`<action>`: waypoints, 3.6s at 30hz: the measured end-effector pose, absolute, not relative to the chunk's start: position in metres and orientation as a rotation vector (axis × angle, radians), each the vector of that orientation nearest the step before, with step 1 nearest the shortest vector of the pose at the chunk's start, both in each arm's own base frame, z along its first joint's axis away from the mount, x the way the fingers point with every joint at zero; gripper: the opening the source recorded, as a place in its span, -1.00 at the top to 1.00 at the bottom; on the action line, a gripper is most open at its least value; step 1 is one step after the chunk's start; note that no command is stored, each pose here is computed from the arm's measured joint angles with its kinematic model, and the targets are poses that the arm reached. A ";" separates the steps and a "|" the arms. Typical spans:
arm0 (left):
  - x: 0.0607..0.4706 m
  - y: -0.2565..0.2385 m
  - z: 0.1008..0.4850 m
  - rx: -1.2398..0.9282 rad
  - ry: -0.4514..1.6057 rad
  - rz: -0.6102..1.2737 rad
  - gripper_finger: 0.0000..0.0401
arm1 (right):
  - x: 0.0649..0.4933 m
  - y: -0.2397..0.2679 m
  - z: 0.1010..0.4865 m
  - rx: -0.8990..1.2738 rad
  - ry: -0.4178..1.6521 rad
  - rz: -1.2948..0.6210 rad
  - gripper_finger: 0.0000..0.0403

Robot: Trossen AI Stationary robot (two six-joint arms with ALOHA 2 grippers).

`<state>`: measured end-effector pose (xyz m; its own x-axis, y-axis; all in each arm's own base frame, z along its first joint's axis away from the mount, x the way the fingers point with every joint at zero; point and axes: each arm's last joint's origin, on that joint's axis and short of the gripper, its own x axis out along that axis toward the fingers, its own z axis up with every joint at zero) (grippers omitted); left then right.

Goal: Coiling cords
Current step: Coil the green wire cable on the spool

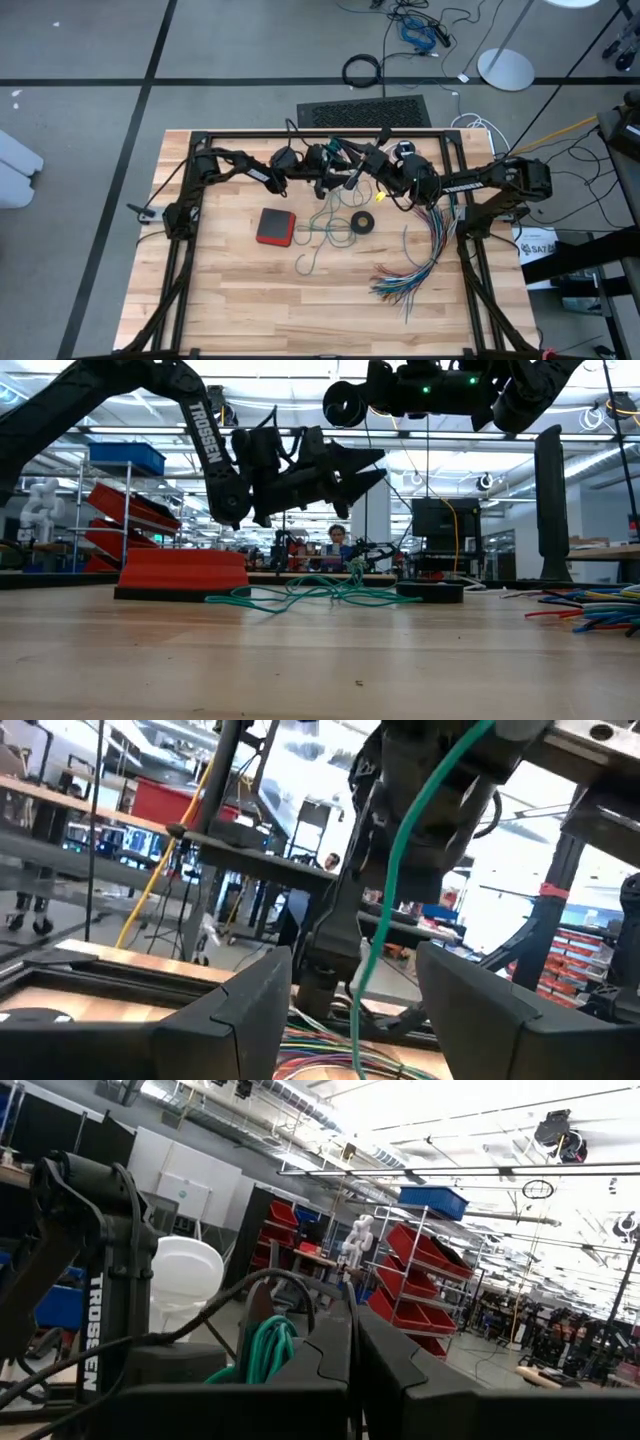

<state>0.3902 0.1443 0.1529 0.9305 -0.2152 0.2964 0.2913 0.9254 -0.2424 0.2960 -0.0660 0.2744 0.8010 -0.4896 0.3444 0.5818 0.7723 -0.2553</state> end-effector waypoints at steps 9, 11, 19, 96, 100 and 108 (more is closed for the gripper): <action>0.391 0.145 0.148 -0.308 -0.218 -0.254 -0.01 | 0.296 -0.066 0.274 -0.362 -0.267 -0.588 1.00; 0.391 0.146 0.147 -0.309 -0.215 -0.251 0.03 | 0.296 -0.066 0.275 -0.362 -0.268 -0.588 1.00; 0.391 0.150 0.143 -0.281 -0.180 -0.229 0.20 | 0.296 -0.066 0.275 -0.362 -0.268 -0.588 1.00; 0.315 0.248 0.151 -0.620 -0.155 -0.223 1.00 | 0.279 -0.067 0.245 -0.452 0.362 -0.813 1.00; 0.325 0.232 0.161 -0.601 -0.143 -0.300 1.00 | 0.278 -0.071 0.243 -0.459 0.386 -0.838 1.00; 0.347 0.192 0.177 -0.576 -0.130 -0.431 1.00 | 0.282 -0.078 0.238 -0.448 0.384 -0.872 1.00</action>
